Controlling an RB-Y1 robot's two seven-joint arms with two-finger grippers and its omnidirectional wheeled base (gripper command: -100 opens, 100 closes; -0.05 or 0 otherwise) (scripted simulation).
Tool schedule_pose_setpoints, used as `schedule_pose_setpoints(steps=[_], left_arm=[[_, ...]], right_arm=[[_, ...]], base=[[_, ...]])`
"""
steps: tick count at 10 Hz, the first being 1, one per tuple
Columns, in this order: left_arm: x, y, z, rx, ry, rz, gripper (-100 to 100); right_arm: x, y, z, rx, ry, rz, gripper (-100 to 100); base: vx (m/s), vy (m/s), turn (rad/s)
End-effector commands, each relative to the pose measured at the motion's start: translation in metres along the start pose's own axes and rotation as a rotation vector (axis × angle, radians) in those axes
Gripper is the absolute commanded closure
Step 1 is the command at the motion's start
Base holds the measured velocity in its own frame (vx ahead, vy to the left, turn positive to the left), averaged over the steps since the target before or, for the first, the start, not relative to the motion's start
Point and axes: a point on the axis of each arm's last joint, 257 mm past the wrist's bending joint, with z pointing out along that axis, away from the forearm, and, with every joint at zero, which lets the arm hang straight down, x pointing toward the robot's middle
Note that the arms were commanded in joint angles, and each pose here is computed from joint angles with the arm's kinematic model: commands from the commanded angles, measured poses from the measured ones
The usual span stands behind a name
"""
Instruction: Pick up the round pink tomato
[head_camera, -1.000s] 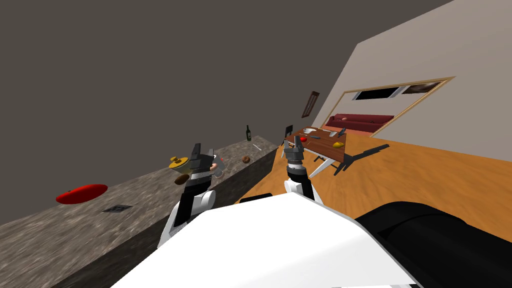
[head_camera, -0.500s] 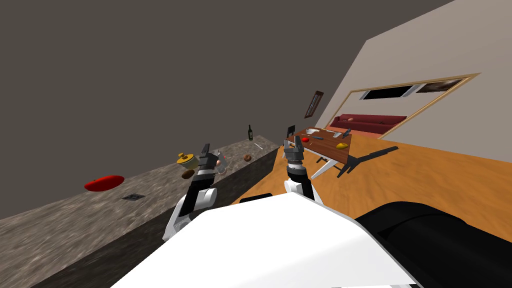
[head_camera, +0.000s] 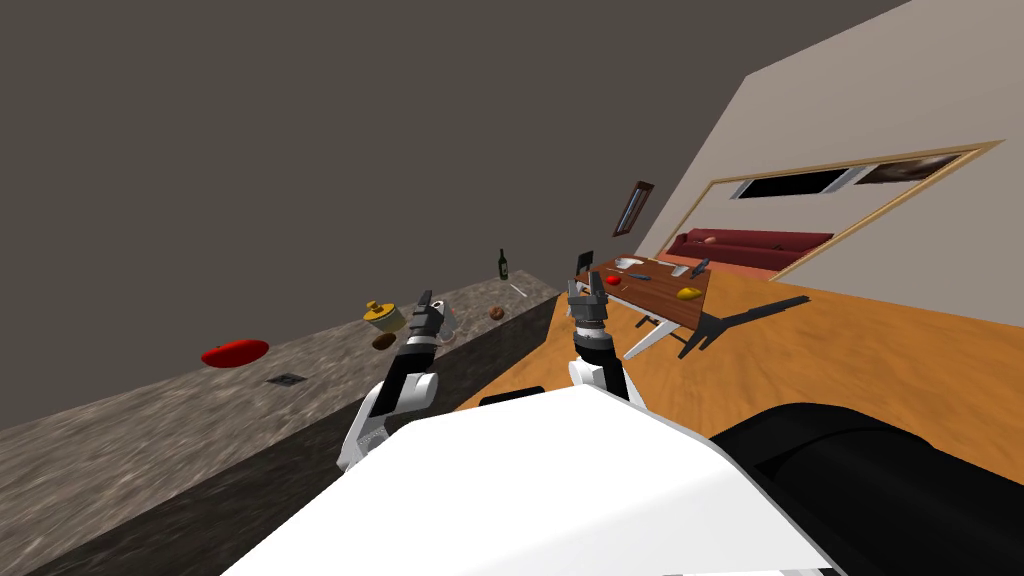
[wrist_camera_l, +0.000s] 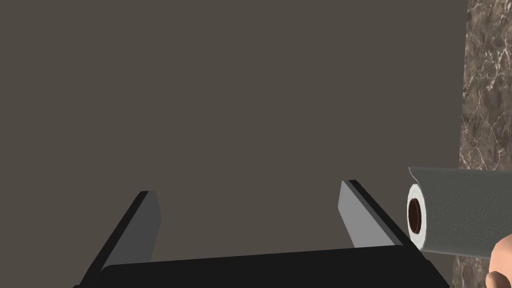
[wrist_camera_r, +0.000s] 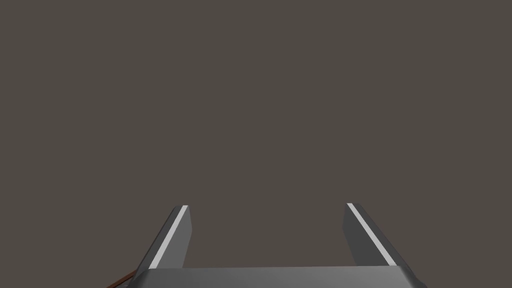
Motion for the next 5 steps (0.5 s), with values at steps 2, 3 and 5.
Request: schedule_pose_setpoints(steps=[2, 3, 5], left_arm=[[0.003, 0.016, 0.004, -0.054, 0.007, 0.003, -100], [0.006, 0.027, 0.007, -0.091, 0.013, 0.005, -100], [0.009, 0.038, 0.009, -0.131, 0.018, 0.007, -100]], right_arm=[[0.0, 0.0, 0.0, 0.0, 0.0, 0.0, 0], [0.0, 0.0, 0.0, 0.0, 0.0, 0.0, 0], [0.0, 0.0, 0.0, 0.0, 0.0, 0.0, 0]], base=[[-0.026, -0.012, 0.028], [-0.027, -0.01, 0.029], [-0.026, -0.012, 0.017]])
